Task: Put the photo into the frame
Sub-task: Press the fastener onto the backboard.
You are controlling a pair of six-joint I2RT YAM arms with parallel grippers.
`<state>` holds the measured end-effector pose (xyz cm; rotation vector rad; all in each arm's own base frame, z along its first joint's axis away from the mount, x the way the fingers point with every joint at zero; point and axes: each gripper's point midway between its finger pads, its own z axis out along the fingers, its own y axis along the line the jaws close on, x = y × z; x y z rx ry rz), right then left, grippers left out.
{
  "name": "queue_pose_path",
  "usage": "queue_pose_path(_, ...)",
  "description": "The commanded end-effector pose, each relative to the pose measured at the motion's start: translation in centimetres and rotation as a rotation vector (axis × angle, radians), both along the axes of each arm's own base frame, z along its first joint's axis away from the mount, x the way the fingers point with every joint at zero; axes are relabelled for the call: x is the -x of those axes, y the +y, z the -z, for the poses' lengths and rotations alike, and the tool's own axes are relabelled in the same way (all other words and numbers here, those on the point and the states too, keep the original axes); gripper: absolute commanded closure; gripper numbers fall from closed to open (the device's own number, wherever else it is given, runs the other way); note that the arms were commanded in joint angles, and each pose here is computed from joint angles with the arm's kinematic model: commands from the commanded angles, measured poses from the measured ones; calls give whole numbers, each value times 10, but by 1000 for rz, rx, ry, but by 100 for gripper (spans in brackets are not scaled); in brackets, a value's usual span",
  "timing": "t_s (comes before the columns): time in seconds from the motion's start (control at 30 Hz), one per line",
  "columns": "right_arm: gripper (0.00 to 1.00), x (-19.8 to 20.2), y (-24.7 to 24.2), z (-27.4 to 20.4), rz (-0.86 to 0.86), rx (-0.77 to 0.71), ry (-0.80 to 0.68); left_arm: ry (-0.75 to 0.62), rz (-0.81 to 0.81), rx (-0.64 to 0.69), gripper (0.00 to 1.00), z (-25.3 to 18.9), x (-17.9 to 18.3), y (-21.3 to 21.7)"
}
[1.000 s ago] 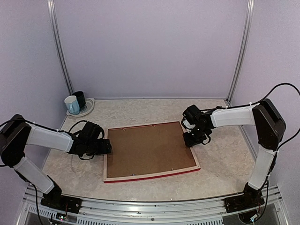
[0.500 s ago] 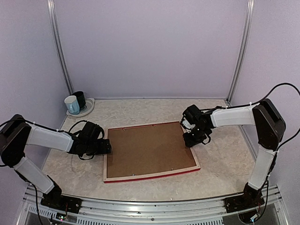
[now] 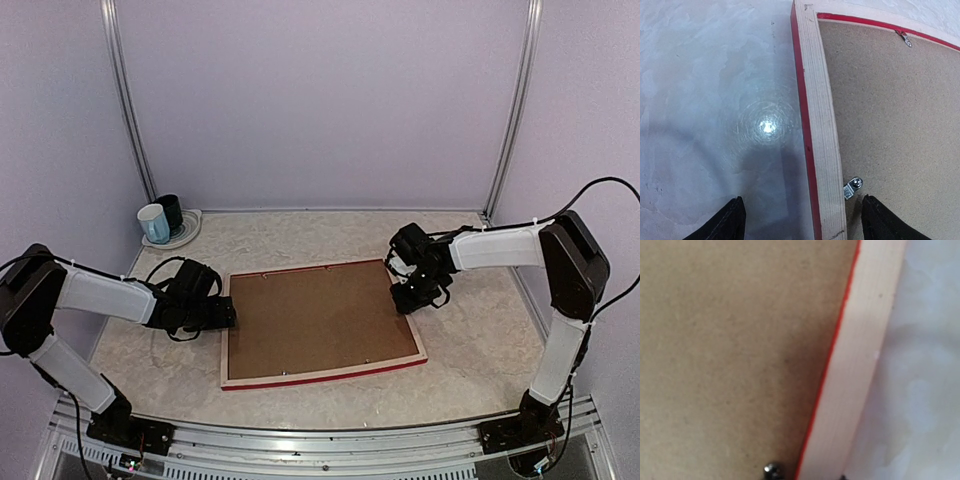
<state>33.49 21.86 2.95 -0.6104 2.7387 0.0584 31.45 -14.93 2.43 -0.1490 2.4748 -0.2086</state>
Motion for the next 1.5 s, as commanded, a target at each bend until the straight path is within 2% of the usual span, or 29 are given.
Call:
queue_pose_path(0.0, 83, 50, -35, 37, -34, 166, 205, -3, -10, -15, 21, -1, -5, 3)
queue_pose_path(0.17, 93, 49, -41, 40, -28, 205, 195, -5, -17, -27, 22, -1, -6, 5)
queue_pose_path(0.33, 95, 51, -44, 40, -37, 215, 193, -4, -27, -42, 22, 0, -7, 8)
queue_pose_path(0.37, 93, 51, -42, 39, -38, 204, 192, -7, -26, -42, 22, -1, -7, 8)
queue_pose_path(0.43, 75, 48, -33, 32, -45, 152, 179, -18, -20, -31, 22, -6, -9, 5)
queue_pose_path(0.53, 62, 40, -15, 13, -51, 50, 144, -47, -14, -20, 21, -21, -10, -1)
queue_pose_path(0.73, 46, 22, -7, -19, -11, -14, 77, -150, -27, -22, 16, -72, -17, -12)
queue_pose_path(0.8, 44, 18, -9, -25, 6, -16, 59, -187, -16, -6, 15, -92, -19, -21)
queue_pose_path(0.93, 42, 9, -17, -36, 65, -3, 8, -255, 66, 17, 13, -129, -18, -53)
queue_pose_path(1.07, 42, 0, -17, -45, 105, -15, -33, -277, 197, 20, 13, -139, -7, -104)
queue_pose_path(1.33, 42, -15, -13, -42, 158, -22, -57, -215, 450, 30, 13, -103, 21, -208)
queue_pose_path(1.47, 42, -17, -12, -28, 170, -11, -47, -158, 519, 39, 13, -73, 32, -238)
